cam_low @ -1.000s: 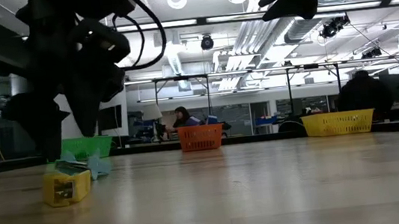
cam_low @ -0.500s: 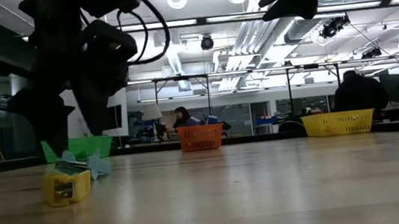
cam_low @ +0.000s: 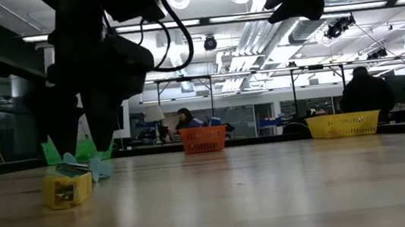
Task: Pick and place Stapler, Stapler remover, tape
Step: Put the blue staple remover into the yellow bin
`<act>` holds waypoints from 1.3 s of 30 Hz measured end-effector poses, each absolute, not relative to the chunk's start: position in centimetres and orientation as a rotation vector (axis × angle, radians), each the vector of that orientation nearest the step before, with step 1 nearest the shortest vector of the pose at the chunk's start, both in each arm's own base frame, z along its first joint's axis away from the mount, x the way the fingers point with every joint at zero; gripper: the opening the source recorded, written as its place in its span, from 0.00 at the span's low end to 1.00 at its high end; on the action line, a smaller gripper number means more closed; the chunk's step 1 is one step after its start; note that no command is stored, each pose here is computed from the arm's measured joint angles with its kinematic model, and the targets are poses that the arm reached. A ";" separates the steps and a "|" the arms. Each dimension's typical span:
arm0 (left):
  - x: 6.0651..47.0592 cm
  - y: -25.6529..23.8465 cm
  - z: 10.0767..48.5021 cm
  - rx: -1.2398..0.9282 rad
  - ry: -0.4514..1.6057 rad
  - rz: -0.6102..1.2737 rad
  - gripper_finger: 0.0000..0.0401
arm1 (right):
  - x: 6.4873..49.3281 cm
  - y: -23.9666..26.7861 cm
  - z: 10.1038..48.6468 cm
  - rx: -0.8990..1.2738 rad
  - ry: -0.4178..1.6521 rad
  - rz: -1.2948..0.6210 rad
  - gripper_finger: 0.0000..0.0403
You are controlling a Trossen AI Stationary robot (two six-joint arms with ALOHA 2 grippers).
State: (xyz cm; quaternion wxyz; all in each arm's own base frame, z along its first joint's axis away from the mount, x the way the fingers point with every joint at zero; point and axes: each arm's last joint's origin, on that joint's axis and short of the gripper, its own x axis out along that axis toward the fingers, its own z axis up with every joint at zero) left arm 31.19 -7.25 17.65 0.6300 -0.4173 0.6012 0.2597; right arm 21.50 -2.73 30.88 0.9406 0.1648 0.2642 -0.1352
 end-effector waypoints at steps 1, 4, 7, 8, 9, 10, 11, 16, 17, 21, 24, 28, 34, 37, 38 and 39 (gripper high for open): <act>31.2 -7.3 17.8 -0.953 1.383 0.600 0.77 | 21.5 -2.7 30.9 0.337 0.541 -0.276 0.46; 31.2 -7.3 17.7 -0.954 1.385 0.607 0.77 | 21.4 -2.7 30.7 0.340 0.559 -0.279 0.46; 31.3 -7.3 17.7 -0.958 1.377 0.600 0.77 | 21.3 -2.7 30.6 0.341 0.570 -0.281 0.46; 31.3 -7.3 17.7 -0.958 1.375 0.599 0.77 | 21.3 -2.7 30.6 0.340 0.575 -0.281 0.46; 31.3 -7.3 17.7 -0.957 1.377 0.602 0.77 | 21.3 -2.7 30.6 0.340 0.577 -0.281 0.46; 31.4 -7.3 17.5 -0.956 1.379 0.604 0.77 | 21.3 -2.7 30.6 0.340 0.577 -0.281 0.46; 31.5 -7.3 17.4 -0.957 1.378 0.603 0.77 | 21.3 -2.7 30.6 0.339 0.577 -0.281 0.46; 31.8 -7.4 17.0 -0.963 1.373 0.599 0.77 | 21.3 -2.7 30.6 0.335 0.579 -0.280 0.46; 31.8 -7.4 16.8 -0.961 1.378 0.603 0.77 | 21.3 -2.7 30.6 0.335 0.579 -0.280 0.46; 32.0 -7.7 16.4 -0.977 1.405 0.580 0.77 | 21.3 -2.7 30.6 0.335 0.580 -0.279 0.46; 31.8 -7.8 16.0 -0.965 1.431 0.595 0.77 | 21.3 -2.7 30.6 0.333 0.581 -0.279 0.46; 31.9 -7.8 15.9 -0.968 1.423 0.595 0.77 | 21.3 -2.7 30.5 0.317 0.584 -0.274 0.46; 31.9 -7.7 15.9 -0.923 1.398 0.607 0.77 | 21.2 -2.7 30.5 0.317 0.590 -0.274 0.46; 32.0 -7.7 15.9 -0.905 1.395 0.594 0.77 | 21.2 -2.7 30.5 0.317 0.590 -0.275 0.46; 32.0 -7.7 15.9 -0.905 1.396 0.595 0.77 | 21.2 -2.7 30.5 0.316 0.590 -0.275 0.46; 32.0 -7.7 15.9 -0.906 1.397 0.595 0.77 | 21.2 -2.7 30.5 0.314 0.590 -0.274 0.46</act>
